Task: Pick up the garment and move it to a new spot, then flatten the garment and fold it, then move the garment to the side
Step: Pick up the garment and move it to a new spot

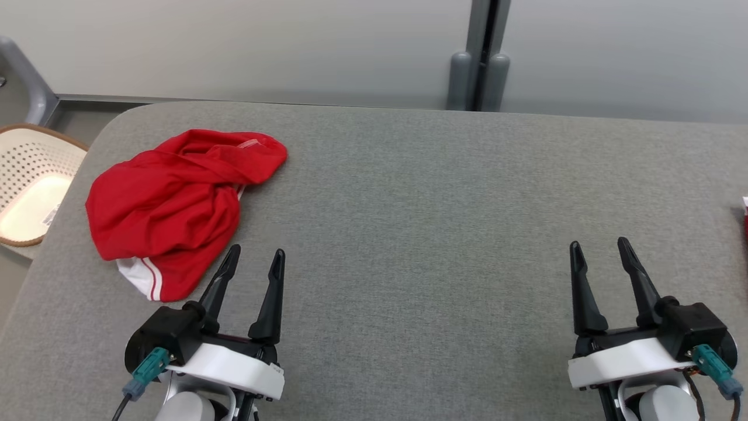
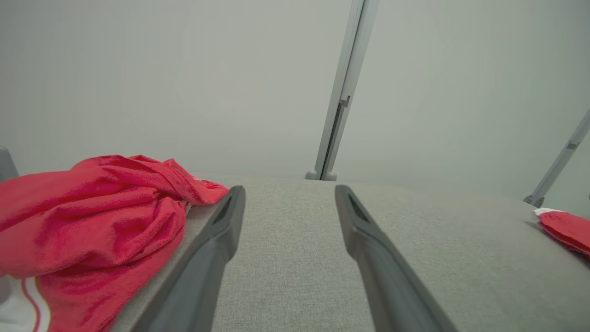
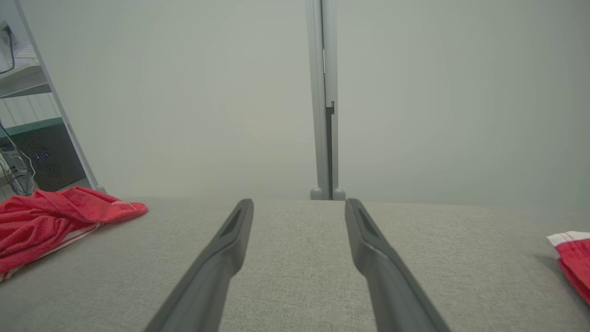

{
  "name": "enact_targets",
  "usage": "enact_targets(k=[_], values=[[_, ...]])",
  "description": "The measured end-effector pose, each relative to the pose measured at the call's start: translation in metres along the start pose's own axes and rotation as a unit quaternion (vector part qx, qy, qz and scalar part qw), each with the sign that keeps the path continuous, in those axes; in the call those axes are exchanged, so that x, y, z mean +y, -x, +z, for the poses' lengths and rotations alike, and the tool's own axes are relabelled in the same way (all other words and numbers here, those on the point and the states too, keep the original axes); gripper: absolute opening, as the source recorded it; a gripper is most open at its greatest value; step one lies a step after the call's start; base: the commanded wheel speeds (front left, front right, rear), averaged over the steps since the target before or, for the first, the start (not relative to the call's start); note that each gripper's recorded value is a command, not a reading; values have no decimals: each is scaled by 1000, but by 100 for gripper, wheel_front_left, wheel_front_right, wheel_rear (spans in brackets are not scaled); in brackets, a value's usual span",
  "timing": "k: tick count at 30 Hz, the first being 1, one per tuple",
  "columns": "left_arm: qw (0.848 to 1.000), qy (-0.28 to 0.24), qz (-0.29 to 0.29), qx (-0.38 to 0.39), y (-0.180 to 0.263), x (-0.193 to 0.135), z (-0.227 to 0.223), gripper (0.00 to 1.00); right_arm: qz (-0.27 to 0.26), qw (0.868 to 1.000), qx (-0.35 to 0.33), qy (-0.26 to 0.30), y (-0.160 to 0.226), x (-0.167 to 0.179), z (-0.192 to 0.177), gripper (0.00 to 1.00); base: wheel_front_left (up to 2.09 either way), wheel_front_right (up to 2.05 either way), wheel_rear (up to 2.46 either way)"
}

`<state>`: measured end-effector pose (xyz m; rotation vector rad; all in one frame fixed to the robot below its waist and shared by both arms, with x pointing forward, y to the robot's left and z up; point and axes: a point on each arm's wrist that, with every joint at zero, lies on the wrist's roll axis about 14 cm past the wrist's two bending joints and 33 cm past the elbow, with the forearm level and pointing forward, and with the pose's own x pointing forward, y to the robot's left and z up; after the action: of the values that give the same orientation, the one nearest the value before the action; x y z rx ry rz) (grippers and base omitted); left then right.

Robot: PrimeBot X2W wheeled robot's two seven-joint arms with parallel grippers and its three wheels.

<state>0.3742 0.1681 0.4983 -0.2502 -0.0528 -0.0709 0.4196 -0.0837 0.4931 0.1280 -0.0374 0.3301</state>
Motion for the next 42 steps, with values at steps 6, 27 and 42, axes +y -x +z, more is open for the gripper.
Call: enact_targets(k=[6,27,42], values=[[998,-9,55,-10,16,32,9,100,56,998,12,-13,-16,38,-11,100,0,0,0],[969,-28,239,-50,113,123,41,100,259,964,45,-39,-31,181,-32,100,0,0,0],[967,-32,248,-53,106,137,46,100,230,972,49,-29,-35,160,-38,100,0,0,0]])
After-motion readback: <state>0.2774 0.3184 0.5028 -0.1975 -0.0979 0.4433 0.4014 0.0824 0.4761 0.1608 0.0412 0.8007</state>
